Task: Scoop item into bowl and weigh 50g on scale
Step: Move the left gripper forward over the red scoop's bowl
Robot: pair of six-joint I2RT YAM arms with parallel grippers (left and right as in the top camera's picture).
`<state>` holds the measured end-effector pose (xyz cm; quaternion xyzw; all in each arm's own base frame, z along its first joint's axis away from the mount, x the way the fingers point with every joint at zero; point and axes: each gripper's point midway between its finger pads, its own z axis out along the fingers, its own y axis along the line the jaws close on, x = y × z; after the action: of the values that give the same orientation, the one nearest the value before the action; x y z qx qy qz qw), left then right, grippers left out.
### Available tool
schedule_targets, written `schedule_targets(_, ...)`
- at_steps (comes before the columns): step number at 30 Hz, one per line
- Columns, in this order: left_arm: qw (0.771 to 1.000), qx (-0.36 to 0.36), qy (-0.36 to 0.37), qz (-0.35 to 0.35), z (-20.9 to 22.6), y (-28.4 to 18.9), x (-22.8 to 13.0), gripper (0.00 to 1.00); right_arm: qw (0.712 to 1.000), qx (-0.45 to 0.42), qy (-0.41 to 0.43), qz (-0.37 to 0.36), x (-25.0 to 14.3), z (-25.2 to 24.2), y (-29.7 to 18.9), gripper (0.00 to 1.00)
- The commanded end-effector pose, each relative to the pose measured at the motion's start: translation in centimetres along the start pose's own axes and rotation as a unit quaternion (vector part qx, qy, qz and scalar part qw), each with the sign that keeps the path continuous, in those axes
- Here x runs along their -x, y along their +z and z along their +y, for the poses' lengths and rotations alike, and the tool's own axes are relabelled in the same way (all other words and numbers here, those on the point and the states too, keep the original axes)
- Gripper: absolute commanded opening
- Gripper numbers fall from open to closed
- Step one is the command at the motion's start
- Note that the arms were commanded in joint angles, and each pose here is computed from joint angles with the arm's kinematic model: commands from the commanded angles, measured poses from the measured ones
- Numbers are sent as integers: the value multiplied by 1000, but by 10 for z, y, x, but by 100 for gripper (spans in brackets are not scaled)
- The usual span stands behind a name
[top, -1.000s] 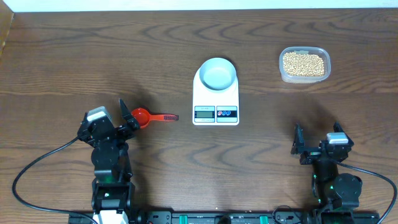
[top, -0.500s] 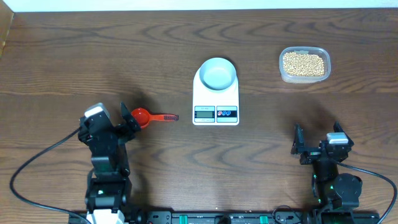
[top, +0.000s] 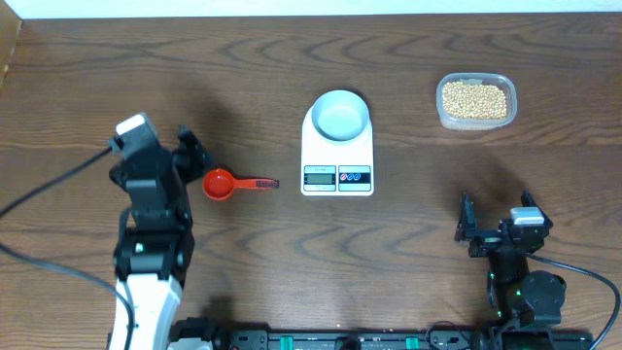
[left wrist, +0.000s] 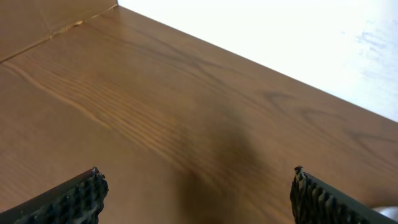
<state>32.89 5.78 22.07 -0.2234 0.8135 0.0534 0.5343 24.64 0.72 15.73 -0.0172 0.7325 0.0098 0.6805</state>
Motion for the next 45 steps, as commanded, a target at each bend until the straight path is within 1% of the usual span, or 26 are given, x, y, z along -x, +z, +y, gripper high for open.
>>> schedule_targets(1, 1000, 8, -8, -6, -8, 13, 26, 96, 1000, 4, -5, 0, 0, 2, 0, 99)
schedule_targets(6, 1000, 3, -8, 1, -17, 23, 34, 96, 1000, 4, -5, 0, 0, 2, 0, 99)
schedule_targets(11, 999, 10, -11, 31, -15, 20, 29, 96, 1000, 4, -5, 0, 0, 2, 0, 99)
schedule_targets(15, 998, -32, -13, 45, -30, 19, 25, 96, 1000, 4, -5, 0, 0, 2, 0, 99)
schedule_targets(37, 998, -33, -13, 45, -30, 19, 24, 96, 1000, 4, -5, 0, 0, 2, 0, 99)
schedule_targets(39, 998, -32, -24, 46, -30, 19, 24, 96, 1000, 4, -5, 0, 0, 2, 0, 99)
schedule_targets(45, 998, -32, -28, 46, -30, 19, 24, 96, 1000, 4, -5, 0, 0, 2, 0, 99)
